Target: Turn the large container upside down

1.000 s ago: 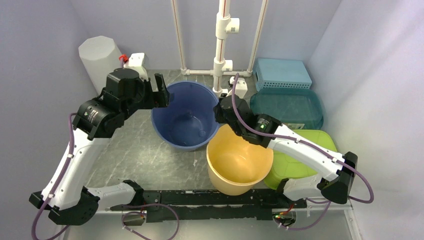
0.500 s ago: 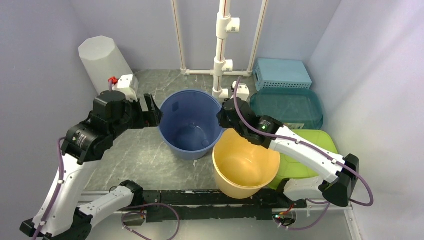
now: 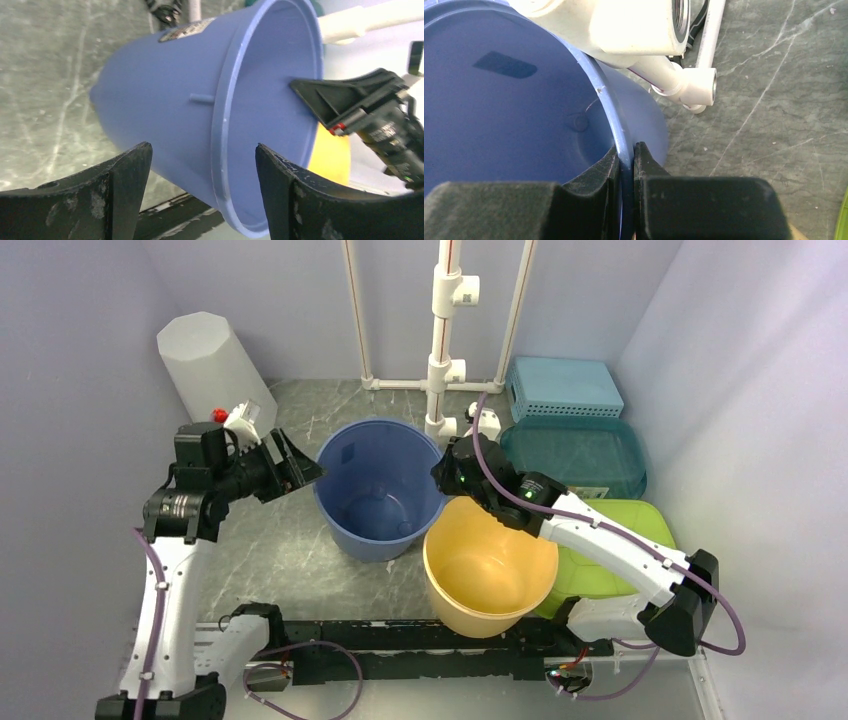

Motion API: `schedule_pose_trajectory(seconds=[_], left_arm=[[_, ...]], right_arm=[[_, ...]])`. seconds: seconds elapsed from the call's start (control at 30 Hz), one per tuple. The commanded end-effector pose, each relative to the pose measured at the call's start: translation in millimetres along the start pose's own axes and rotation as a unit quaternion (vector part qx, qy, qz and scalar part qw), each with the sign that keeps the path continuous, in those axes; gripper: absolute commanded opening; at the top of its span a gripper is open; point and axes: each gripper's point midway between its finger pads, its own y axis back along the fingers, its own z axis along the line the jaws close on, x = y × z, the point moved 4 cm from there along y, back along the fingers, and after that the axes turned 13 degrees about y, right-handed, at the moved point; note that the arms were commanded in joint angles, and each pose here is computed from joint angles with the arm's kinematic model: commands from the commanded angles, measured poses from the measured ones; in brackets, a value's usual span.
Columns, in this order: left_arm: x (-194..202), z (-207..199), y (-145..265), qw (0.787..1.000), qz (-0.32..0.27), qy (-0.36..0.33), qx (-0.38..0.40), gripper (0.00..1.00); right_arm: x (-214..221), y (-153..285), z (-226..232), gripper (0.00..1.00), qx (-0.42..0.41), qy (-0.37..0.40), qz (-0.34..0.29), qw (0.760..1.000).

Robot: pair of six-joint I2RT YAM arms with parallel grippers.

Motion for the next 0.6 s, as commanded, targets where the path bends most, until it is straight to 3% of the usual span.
schedule_pose_trajectory(seconds=[0.0,0.27,0.57], left_arm=[[11.4,-29.8,21.2,0.99,0.026,0.031,0.134,0.79],[20.2,-36.0,32.2,0.986,0.03,0.052,0.158,0.69],[25.7,-20.5,27.4,0.99,0.023,0.062,0.123,0.71]], right_arm=[[-20.5,4.1,8.4,0.0,-0.024,-0.049,-0.038,0.998],[-20.8,5.9,8.0,0.0,-0.025,-0.049,-0.037,0.998],[-22.4,8.9,10.6,0.0,-0.035,-0.052,-0.037,0.997]])
